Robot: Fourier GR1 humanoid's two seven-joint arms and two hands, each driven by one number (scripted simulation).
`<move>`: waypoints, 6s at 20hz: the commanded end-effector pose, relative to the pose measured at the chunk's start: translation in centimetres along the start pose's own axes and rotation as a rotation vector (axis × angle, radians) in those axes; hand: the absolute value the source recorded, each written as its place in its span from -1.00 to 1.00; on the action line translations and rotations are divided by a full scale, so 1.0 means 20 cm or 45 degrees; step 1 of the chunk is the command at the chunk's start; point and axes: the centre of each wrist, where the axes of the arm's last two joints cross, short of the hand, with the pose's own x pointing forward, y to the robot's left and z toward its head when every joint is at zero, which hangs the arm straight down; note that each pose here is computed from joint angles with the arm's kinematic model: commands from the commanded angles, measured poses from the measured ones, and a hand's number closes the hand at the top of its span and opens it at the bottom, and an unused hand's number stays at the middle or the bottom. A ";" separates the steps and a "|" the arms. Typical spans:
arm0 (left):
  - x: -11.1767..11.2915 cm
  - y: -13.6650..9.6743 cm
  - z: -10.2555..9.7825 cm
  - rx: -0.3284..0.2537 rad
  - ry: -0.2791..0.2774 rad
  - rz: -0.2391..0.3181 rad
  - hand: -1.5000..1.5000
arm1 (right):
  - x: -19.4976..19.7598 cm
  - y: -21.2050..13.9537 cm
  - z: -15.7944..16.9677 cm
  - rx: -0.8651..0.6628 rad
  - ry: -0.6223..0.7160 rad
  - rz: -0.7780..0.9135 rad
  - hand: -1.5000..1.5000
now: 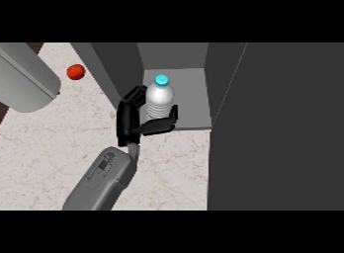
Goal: Pick up the bottled water, place it into the cabinet and close the cabinet
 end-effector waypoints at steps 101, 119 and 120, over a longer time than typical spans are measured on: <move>0.32 1.00 0.57 -0.406 -0.244 0.299 -1.00 | 0.22 0.31 -0.19 0.737 0.015 0.002 1.00; 0.45 1.28 0.63 -0.373 -0.208 0.273 -1.00 | 0.16 0.45 -0.39 1.089 0.020 0.024 1.00; 0.43 1.29 0.65 -0.378 -0.178 0.287 -1.00 | 0.17 0.46 -0.38 1.095 0.027 0.005 1.00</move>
